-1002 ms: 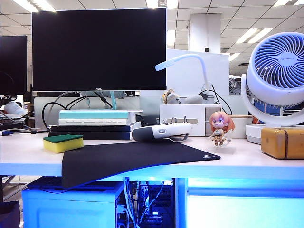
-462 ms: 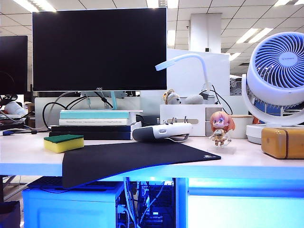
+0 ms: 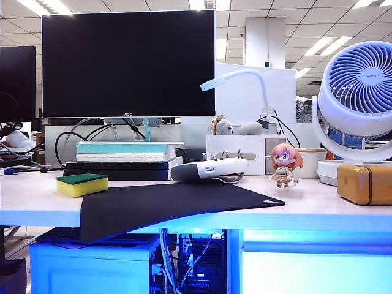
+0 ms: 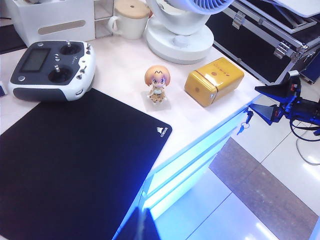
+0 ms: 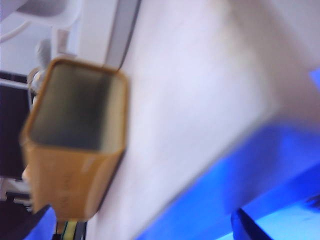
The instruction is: Open the drawer, place the cleaning sponge inside, then close the drawer.
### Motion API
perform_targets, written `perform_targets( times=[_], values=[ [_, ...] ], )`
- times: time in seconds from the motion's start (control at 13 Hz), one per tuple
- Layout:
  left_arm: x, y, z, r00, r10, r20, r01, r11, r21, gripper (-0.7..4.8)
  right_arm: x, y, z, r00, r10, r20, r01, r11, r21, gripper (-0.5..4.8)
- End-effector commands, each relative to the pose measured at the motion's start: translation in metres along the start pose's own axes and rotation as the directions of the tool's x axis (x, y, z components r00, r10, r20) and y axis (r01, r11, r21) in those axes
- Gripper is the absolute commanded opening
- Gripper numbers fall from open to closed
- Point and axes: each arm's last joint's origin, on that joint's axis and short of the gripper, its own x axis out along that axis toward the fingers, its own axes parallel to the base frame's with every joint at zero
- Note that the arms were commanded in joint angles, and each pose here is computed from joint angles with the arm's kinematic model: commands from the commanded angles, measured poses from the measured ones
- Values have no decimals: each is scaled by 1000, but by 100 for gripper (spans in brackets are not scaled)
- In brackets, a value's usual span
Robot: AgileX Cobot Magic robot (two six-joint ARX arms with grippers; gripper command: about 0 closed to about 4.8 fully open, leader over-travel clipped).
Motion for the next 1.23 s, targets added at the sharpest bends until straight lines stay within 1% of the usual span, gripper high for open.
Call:
perform_targets(
  times=[0.08,0.39,0.54,0.77,1.08,1.23],
  values=[
    [-2,-1,3,1000,-5,20,5,1000,7,-6,1,-1,3,1000,5,6,-5,1000,-14,479],
    [-3,-1,3,1000,-6,20,5,1000,7,-6,5,1,13,1000,26,9,-26,999,-46,479],
    [-3,-1,1,1000,-6,4,6,1000,-1,-6,7,2,17,999,33,12,-32,998,-59,479],
    [-3,-1,2,1000,-6,9,6,1000,2,-6,4,4,11,999,41,-13,-42,999,-26,479],
    [-3,-2,2,1000,-6,12,6,1000,3,-6,-1,14,7,999,41,-1,-41,998,-43,479],
    [-3,-2,2,1000,-6,12,6,1000,4,-6,-1,8,5,1000,2,30,-2,1000,-7,479]
  ],
)
